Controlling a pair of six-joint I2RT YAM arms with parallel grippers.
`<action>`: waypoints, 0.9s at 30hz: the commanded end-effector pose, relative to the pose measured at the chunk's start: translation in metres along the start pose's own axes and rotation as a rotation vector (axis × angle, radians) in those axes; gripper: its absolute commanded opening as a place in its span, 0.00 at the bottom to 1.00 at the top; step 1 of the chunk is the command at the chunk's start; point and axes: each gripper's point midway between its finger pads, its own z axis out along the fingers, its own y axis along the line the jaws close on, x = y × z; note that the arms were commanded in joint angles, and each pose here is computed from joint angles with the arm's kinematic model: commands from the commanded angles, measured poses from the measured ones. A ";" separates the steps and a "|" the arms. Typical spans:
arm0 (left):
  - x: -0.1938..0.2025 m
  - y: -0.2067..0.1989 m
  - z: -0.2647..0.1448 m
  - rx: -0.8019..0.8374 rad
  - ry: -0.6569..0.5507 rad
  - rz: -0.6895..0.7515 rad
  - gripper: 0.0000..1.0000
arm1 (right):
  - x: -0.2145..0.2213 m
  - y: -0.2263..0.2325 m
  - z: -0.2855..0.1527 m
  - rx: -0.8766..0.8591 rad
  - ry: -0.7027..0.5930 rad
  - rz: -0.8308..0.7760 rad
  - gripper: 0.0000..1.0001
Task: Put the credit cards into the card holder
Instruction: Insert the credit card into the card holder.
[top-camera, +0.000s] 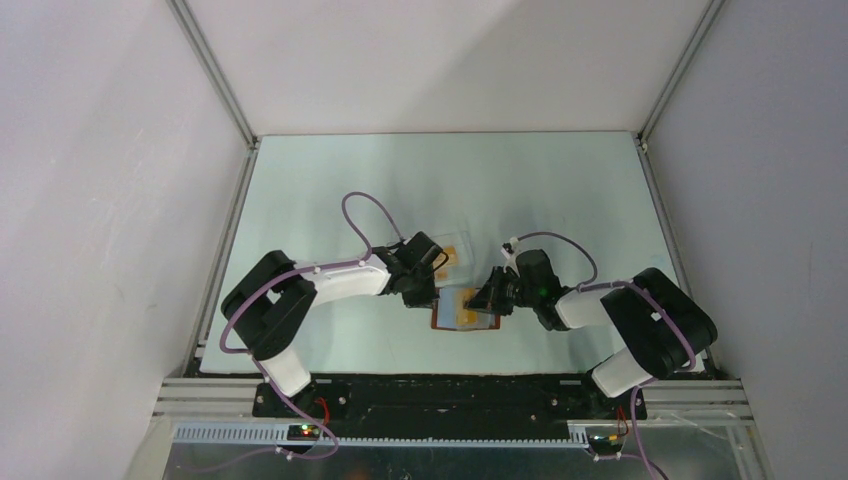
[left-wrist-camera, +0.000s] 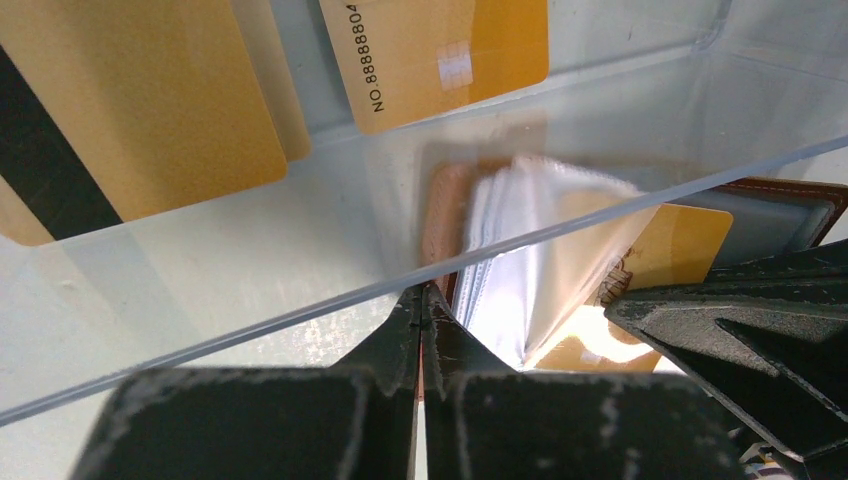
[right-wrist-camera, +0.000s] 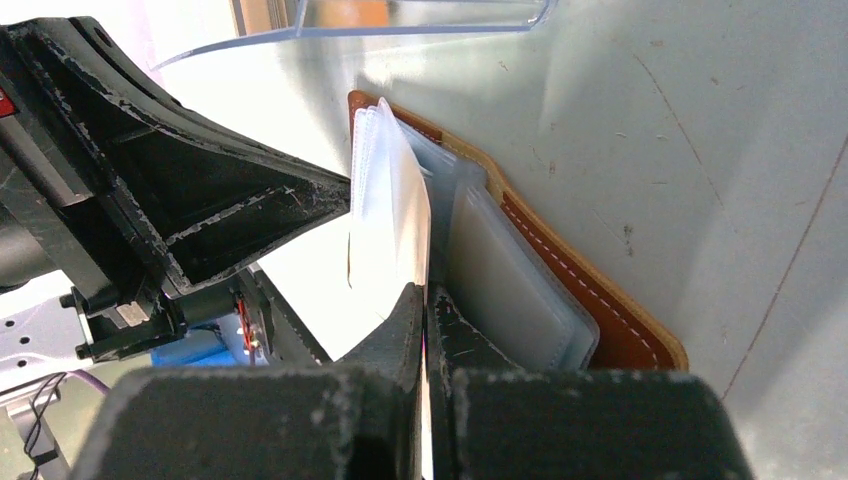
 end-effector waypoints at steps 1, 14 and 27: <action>0.021 0.015 0.011 -0.064 0.066 0.022 0.00 | -0.011 -0.008 0.002 0.048 -0.076 -0.026 0.00; 0.021 0.015 0.011 -0.064 0.067 0.022 0.00 | -0.023 -0.014 -0.010 0.089 -0.132 -0.088 0.00; 0.021 0.014 0.013 -0.062 0.073 0.026 0.00 | -0.020 -0.019 -0.021 0.104 -0.075 -0.233 0.00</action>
